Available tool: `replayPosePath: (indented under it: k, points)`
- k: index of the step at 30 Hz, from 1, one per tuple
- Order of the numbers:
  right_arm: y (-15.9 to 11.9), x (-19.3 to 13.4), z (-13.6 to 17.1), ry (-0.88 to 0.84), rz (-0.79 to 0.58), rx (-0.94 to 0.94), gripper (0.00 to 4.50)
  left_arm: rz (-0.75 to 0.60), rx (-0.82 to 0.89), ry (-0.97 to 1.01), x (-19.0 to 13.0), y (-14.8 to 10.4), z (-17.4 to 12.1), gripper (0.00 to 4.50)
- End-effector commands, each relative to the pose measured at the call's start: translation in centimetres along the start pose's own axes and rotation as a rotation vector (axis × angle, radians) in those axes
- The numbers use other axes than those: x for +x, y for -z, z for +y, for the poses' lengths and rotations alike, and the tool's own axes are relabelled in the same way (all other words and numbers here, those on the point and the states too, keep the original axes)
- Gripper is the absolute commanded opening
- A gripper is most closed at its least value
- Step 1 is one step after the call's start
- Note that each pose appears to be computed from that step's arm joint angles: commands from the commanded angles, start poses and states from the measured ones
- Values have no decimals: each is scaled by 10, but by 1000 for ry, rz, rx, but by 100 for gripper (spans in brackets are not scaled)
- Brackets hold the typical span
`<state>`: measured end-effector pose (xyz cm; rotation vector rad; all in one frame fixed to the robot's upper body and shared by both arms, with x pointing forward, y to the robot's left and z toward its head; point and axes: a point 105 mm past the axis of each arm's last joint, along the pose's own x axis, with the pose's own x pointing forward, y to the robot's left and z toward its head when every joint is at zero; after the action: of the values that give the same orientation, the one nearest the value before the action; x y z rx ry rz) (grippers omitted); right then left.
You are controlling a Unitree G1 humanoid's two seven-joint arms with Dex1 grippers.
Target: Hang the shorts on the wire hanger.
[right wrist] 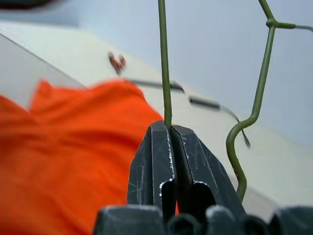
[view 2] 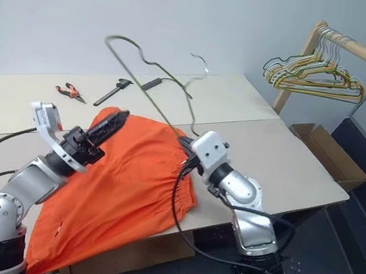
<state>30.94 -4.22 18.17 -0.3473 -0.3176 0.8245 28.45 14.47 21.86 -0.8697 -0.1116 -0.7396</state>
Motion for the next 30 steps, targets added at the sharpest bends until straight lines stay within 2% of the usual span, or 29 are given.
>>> replayPosePath:
  k: [1, 7, 8, 10, 12, 22, 25, 30]
  points:
    - [-23, 3, 7, -6, -101, -52, 2, -67, -5, 45, 4, -17, -13, 450]
    - [-23, 4, 24, -52, -120, -71, 2, -111, 40, 28, 11, -24, -17, 450]
    - [-21, 4, 25, -52, -116, -70, 1, -115, 48, 15, 12, -24, -15, 432]
    - [-20, 4, 27, -50, -110, -67, 0, -124, 49, -7, 14, -24, -12, 393]
    - [-18, 3, 27, -48, -106, -72, 0, -137, 49, -33, 15, -24, -8, 334]
    - [-16, 4, 25, -23, -95, -144, 0, -141, 56, -53, 15, -21, -2, 7]
    - [-15, 5, 26, -24, -92, -178, 0, -140, 68, -58, 15, -20, -1, 3]
    - [-14, 4, 26, -19, -91, -220, 144, -146, 168, -23, 15, -18, -6, 0]
